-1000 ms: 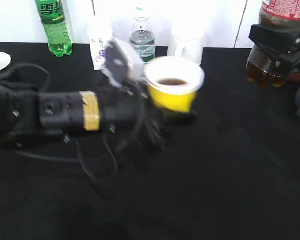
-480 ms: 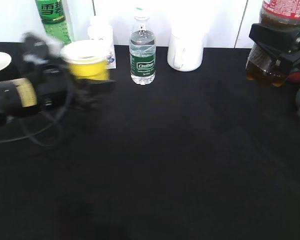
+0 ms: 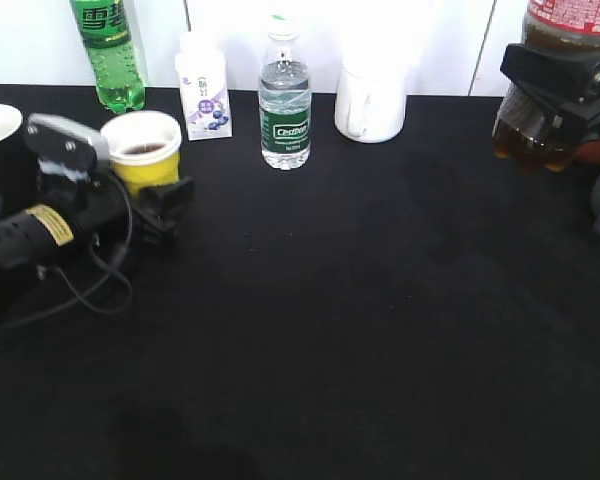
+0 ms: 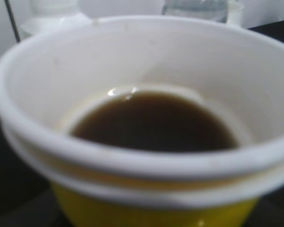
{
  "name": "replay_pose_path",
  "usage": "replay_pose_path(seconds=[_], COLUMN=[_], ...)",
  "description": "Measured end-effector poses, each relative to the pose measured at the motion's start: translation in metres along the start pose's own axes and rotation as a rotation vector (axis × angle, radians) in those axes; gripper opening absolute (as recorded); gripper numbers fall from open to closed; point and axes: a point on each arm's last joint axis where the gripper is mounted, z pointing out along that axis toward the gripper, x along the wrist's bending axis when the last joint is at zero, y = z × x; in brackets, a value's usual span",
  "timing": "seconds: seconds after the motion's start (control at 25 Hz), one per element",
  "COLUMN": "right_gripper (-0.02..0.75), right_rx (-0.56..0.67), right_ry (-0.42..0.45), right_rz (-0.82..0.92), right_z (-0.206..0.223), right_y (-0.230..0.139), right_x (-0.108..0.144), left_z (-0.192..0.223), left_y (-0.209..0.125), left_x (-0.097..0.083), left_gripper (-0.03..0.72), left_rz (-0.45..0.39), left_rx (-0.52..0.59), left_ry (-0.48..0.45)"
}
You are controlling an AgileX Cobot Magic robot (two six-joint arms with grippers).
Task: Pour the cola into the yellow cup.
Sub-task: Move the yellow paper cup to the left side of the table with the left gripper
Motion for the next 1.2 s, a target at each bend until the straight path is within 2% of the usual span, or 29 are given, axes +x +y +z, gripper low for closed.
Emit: replay_pose_path(seconds=[0.12, 0.52, 0.68, 0.76, 0.88, 1.0, 1.12, 1.2], right_gripper=[0.406, 0.406, 0.406, 0.406, 0.406, 0.406, 0.406, 0.406], right_rx=[0.010, 0.010, 0.011, 0.013, 0.054, 0.057, 0.094, 0.065], right_ry=[-0.007, -0.009, -0.010, -0.011, -0.038, -0.064, -0.125, -0.130], right_rz=[0.000, 0.002, 0.002, 0.002, 0.002, 0.037, 0.119, 0.138], right_z=[0.000, 0.000, 0.000, 0.000, 0.000, 0.002, 0.013, 0.022], right_y=[-0.001, -0.001, -0.001, -0.001, -0.005, -0.009, -0.037, -0.058], right_x=[-0.001, -0.001, -0.001, -0.001, -0.003, -0.007, -0.021, -0.029], left_z=[0.002, 0.002, 0.002, 0.001, -0.019, -0.040, -0.058, -0.073], left_y=[-0.014, -0.016, -0.016, -0.016, -0.020, -0.021, -0.020, -0.020], left_x=[0.000, 0.001, 0.001, 0.002, 0.002, -0.003, -0.008, -0.012], left_gripper=[0.437, 0.453, 0.586, 0.599, 0.603, 0.603, 0.603, 0.603], left_rz=[-0.010, -0.011, -0.013, -0.022, -0.064, -0.078, -0.083, -0.085], left_rx=[0.027, 0.040, 0.054, 0.055, 0.055, 0.082, 0.105, 0.130], left_ry=[-0.002, 0.005, 0.014, 0.029, 0.091, 0.105, 0.107, 0.108])
